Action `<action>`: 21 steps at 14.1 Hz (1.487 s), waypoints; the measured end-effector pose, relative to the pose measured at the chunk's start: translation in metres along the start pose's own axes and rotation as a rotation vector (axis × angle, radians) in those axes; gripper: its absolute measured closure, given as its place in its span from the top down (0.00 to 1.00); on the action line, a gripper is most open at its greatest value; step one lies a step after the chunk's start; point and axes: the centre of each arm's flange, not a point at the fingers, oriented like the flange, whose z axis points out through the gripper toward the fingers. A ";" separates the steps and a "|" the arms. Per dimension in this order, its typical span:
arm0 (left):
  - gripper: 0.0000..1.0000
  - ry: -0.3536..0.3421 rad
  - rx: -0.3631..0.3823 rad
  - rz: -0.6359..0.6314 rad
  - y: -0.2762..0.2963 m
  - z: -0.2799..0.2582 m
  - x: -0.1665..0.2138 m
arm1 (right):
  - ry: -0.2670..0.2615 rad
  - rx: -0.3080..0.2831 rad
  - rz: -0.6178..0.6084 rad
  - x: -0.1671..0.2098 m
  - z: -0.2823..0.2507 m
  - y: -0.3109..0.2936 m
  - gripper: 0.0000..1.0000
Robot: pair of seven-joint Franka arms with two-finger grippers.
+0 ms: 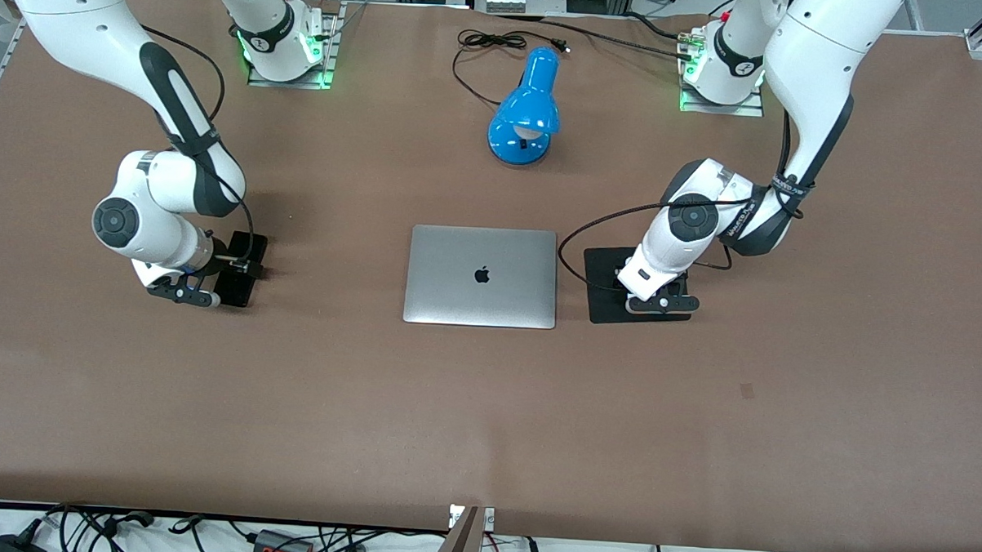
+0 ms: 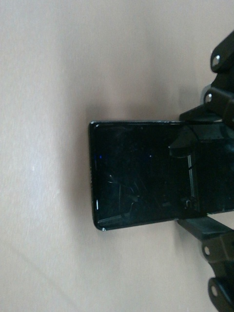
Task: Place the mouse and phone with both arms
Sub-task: 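Carry the phone with the right gripper beside the laptop, then release the phone with the right gripper while the left gripper releases the mouse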
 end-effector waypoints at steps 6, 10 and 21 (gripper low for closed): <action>0.85 -0.004 0.002 0.000 -0.001 0.002 -0.002 | 0.024 -0.017 -0.162 -0.022 -0.032 -0.183 0.79; 1.00 0.018 -0.005 -0.009 -0.002 -0.009 0.005 | 0.021 -0.029 -0.223 -0.049 -0.026 -0.244 0.79; 1.00 -0.091 0.185 0.161 -0.043 -0.226 0.084 | -0.003 0.019 -0.054 -0.017 -0.038 -0.246 1.00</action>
